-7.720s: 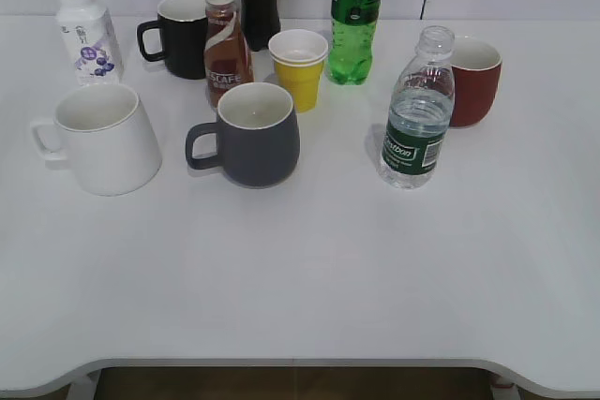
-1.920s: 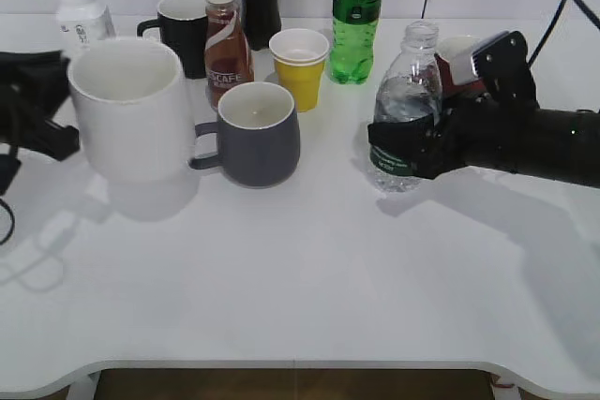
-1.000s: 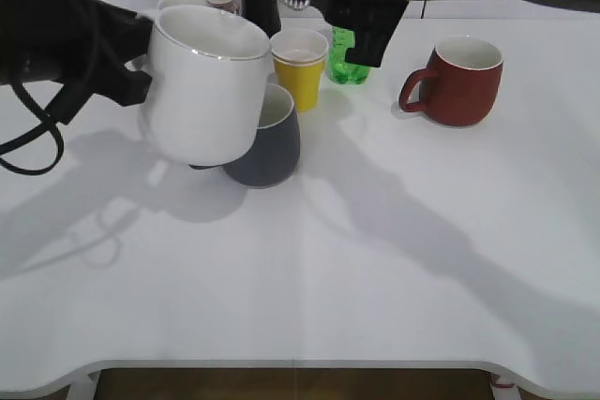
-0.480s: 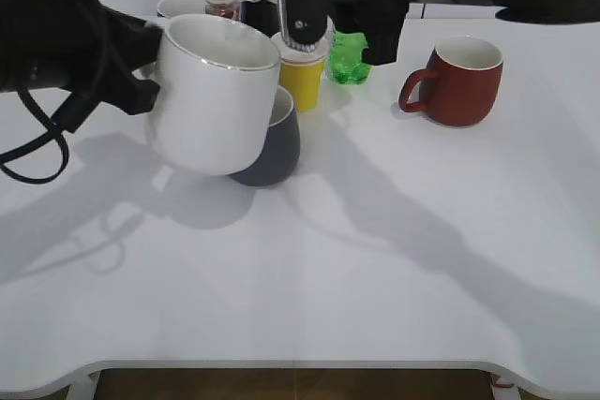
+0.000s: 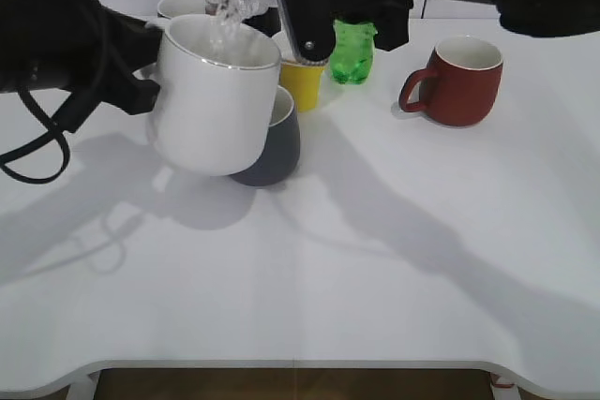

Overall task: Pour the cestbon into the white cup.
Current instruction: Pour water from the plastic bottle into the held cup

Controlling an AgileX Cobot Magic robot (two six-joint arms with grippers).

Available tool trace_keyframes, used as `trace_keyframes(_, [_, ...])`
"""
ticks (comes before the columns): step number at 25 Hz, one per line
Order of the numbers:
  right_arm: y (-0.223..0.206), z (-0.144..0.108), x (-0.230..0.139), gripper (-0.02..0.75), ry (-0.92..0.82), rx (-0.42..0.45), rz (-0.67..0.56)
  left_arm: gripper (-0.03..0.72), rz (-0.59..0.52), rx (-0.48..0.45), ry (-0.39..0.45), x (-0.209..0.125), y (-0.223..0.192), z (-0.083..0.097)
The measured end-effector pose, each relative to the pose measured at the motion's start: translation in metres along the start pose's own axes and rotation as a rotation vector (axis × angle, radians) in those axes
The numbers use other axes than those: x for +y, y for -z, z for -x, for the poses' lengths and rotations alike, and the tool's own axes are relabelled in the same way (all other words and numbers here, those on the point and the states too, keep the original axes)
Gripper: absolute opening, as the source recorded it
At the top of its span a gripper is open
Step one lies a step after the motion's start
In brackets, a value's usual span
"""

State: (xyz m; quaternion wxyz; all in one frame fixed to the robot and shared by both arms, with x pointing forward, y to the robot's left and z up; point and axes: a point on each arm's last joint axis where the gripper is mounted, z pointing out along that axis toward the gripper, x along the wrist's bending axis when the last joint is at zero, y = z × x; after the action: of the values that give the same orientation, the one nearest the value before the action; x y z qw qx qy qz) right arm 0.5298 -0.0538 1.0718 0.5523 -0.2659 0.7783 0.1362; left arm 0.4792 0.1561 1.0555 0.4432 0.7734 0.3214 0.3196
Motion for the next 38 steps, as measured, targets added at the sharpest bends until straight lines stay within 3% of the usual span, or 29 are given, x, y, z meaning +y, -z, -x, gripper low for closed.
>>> trace_keyframes(13, [0.000, 0.002, -0.003, 0.468, 0.097, -0.019, -0.037, 0.040, -0.012, 0.001, 0.000, -0.001, 0.000, 0.000])
trace_keyframes(21, [0.000, 0.002, -0.003, 0.468, 0.049, -0.016, -0.029, 0.040, -0.014, 0.001, -0.001, -0.001, 0.000, 0.000])
trace_keyframes(29, [0.000, -0.004, 0.005, 0.468, -0.476, 0.062, 0.036, 0.040, -0.012, 0.001, -0.004, -0.001, 0.000, 0.000])
trace_keyframes(34, [0.000, -0.007, 0.001, 0.468, -0.943, 0.115, 0.018, 0.040, 0.025, 0.013, 0.003, 0.002, 0.000, -0.005])
trace_keyframes(38, [0.003, -0.014, -0.032, 0.468, -1.324, 0.049, 0.036, 0.040, 0.098, 0.057, 0.023, 0.006, 0.003, -0.019])
